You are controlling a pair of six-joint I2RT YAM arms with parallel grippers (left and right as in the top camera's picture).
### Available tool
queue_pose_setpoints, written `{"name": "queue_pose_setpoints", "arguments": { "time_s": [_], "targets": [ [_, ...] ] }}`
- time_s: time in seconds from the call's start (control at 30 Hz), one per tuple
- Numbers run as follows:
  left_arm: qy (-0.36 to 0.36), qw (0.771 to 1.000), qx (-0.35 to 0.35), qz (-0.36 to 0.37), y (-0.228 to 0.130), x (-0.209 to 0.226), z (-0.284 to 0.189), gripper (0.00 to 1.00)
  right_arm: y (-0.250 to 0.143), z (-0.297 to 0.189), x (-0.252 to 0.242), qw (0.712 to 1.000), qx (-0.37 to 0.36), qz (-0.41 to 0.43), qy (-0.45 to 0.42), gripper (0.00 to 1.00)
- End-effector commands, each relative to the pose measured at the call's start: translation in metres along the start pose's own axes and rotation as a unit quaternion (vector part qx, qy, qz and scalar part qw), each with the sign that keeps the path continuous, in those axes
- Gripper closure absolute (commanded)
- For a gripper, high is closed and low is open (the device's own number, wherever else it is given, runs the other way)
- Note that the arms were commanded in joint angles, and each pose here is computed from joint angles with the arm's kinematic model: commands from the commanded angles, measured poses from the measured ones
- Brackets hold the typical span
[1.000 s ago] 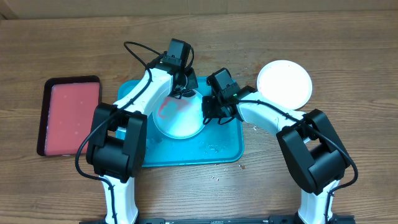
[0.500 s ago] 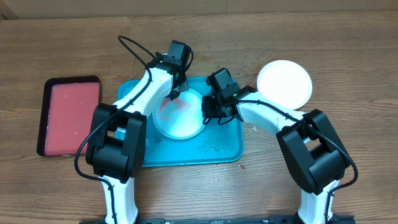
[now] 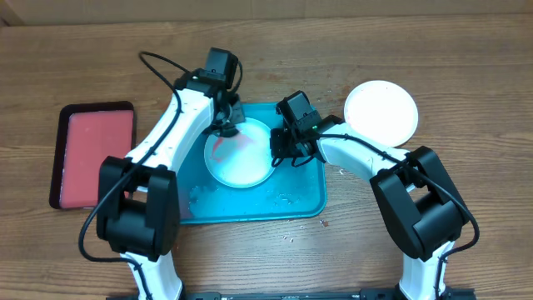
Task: Clean dirty plates on tray and stack at the side
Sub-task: 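Scrub the second white plate with the sponge, right gripper holding it, then carry the sponge back and drop it into the red tray with the left gripper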
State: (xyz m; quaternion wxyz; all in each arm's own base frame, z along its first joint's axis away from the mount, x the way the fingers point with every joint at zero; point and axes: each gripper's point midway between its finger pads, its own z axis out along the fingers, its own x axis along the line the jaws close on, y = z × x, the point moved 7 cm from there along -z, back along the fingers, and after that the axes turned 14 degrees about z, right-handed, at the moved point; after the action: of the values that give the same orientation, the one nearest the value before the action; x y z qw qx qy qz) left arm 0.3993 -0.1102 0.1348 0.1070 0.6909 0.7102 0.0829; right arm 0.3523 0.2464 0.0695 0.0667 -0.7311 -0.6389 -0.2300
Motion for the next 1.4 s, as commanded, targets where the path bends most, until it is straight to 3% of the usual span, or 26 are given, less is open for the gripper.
{"name": "queue_pose_setpoints", "arguments": {
  "time_s": [0.0,0.23,0.43,0.63,0.8,0.97,1.13,1.27,1.37],
  "targets": [
    [-0.109,0.99,0.072,0.048,-0.024,-0.043,0.023,0.96,-0.005,0.008,-0.01,1.0,0.005,-0.001,-0.019,0.96],
    [-0.06,0.987,0.13,0.074,-0.05,-0.051,0.054,0.96,-0.007,0.008,-0.011,1.0,0.01,0.0,-0.024,0.96],
    [0.08,0.984,0.139,0.072,-0.05,-0.005,0.05,0.96,-0.007,0.008,-0.011,1.0,0.01,0.0,-0.024,0.96],
    [0.156,0.974,0.155,0.046,-0.045,0.041,0.042,0.96,-0.007,0.008,-0.011,1.0,0.01,0.0,-0.024,0.96],
    [0.165,0.974,0.156,0.02,-0.03,0.06,0.025,0.96,-0.006,0.008,-0.011,1.0,0.009,0.0,-0.023,0.96],
    [0.16,0.979,0.126,-0.033,-0.006,0.065,-0.011,0.96,-0.003,0.008,-0.009,1.0,-0.003,-0.003,-0.019,0.96],
    [0.143,0.987,0.034,-0.073,0.017,0.074,-0.066,0.96,-0.001,0.007,-0.007,1.0,-0.008,-0.007,-0.016,0.96],
    [0.15,0.982,-0.024,-0.11,0.024,0.1,-0.103,0.96,0.002,0.001,0.004,0.999,-0.017,-0.041,-0.006,0.96],
    [0.158,0.976,-0.029,-0.148,0.021,0.131,-0.116,0.96,0.004,-0.01,0.022,0.997,-0.031,-0.074,0.013,0.96]
  ]
}}
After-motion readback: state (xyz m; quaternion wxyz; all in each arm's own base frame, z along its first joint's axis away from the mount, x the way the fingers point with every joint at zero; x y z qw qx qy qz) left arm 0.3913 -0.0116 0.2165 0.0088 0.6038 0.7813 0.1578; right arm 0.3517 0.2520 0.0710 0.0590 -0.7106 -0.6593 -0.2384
